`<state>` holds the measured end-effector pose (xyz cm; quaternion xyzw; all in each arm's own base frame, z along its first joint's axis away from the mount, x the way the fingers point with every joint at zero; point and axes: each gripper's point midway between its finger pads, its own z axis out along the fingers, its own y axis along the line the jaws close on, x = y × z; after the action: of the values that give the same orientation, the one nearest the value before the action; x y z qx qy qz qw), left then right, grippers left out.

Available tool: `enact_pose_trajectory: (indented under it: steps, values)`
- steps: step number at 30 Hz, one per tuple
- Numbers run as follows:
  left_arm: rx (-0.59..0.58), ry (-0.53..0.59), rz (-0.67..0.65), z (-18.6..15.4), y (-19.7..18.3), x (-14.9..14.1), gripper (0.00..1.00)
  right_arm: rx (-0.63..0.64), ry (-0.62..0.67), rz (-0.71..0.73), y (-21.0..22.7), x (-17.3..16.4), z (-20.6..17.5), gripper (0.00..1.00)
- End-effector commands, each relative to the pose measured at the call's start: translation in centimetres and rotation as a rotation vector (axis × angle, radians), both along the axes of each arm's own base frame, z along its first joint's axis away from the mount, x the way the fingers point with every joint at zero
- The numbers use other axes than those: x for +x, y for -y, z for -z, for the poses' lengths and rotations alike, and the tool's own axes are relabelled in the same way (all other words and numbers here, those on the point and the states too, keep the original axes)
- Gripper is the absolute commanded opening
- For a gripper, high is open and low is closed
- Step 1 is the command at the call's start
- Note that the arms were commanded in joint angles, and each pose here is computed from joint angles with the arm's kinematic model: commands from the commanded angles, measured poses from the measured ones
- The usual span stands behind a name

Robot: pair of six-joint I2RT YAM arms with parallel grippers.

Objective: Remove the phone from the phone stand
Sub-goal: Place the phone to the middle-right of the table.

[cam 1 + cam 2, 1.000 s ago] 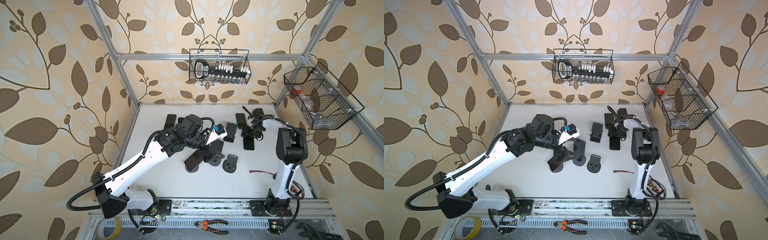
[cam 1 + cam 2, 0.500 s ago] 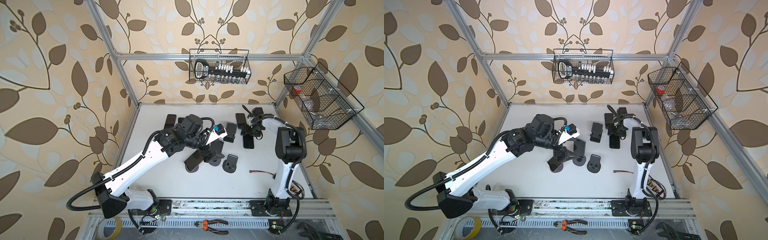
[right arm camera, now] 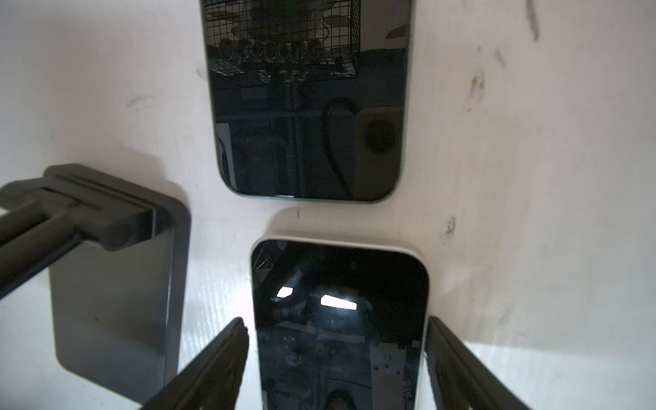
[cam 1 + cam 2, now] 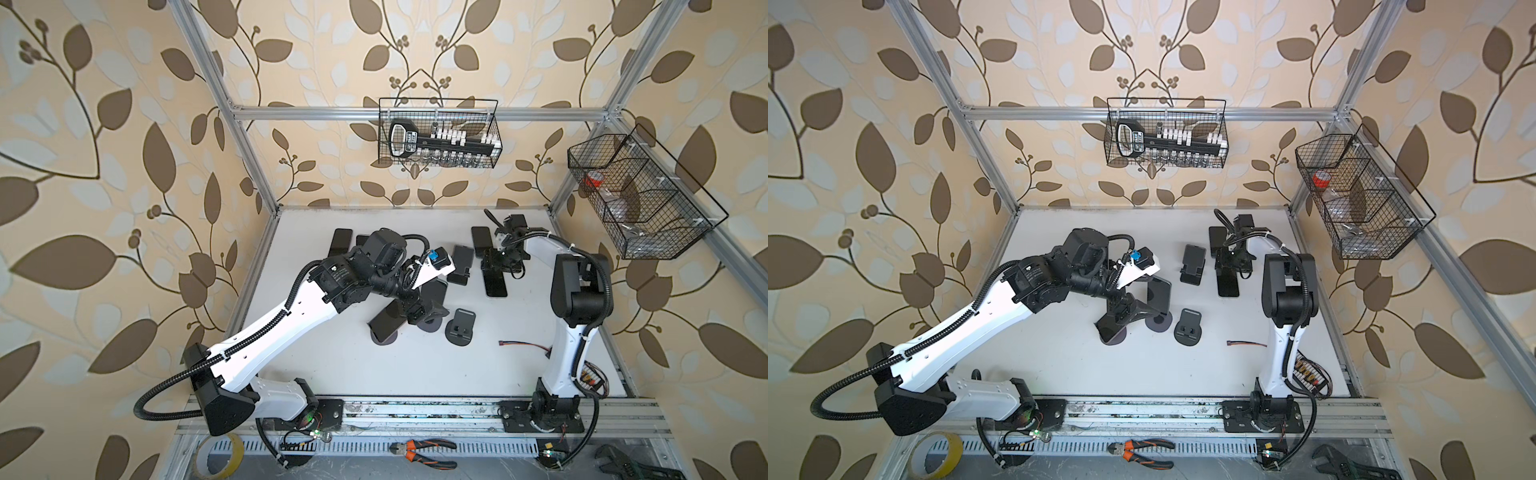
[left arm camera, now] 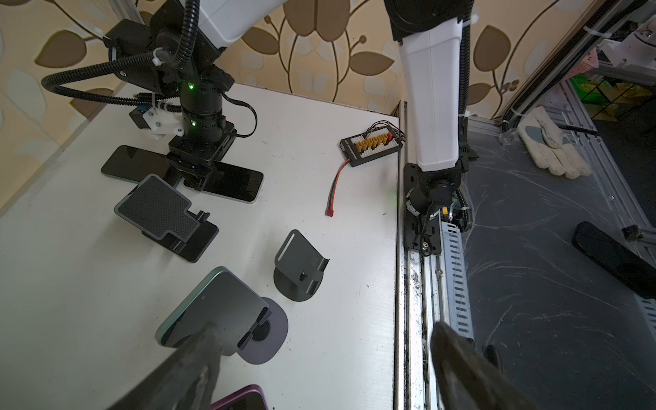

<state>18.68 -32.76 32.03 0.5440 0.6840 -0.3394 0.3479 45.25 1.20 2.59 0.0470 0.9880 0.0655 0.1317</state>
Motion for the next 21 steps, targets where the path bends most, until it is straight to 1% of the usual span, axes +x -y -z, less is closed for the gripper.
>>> enact_pose_trajectory:
  steps: [1,2,3,5,9,14,18,21]
  values:
    - [-0.027,0.037,0.010,-1.5,-0.1,-0.5,0.91,0.035,-0.066,-0.009,-0.6,-1.4,1.6,0.80]
    - [-0.024,0.042,0.002,-1.5,-0.3,-0.4,0.91,0.038,-0.057,-0.008,-0.7,-1.3,1.2,0.82]
    - [-0.022,0.051,-0.006,-1.6,-0.4,-0.3,0.91,0.042,-0.048,-0.005,-0.7,-1.2,0.8,0.92]
    - [-0.021,0.074,-0.031,-1.9,-0.7,0.0,0.91,0.056,-0.026,-0.005,-0.9,-0.9,-0.1,0.95]
    - [-0.035,0.130,-0.118,-2.2,-1.7,1.0,0.91,0.072,0.026,0.010,-1.1,-0.5,-2.5,0.96]
    - [-0.058,0.169,-0.224,-2.2,-3.2,1.9,0.92,0.061,0.084,0.030,-0.7,-0.5,-5.3,0.97]
    - [-0.052,0.203,-0.284,-2.2,-4.3,2.3,0.92,0.069,0.126,0.048,-0.8,-0.8,-7.3,0.97]
    - [-0.061,0.225,-0.305,-2.4,-4.8,2.4,0.92,0.072,0.154,0.049,-0.8,-0.9,-8.7,0.97]
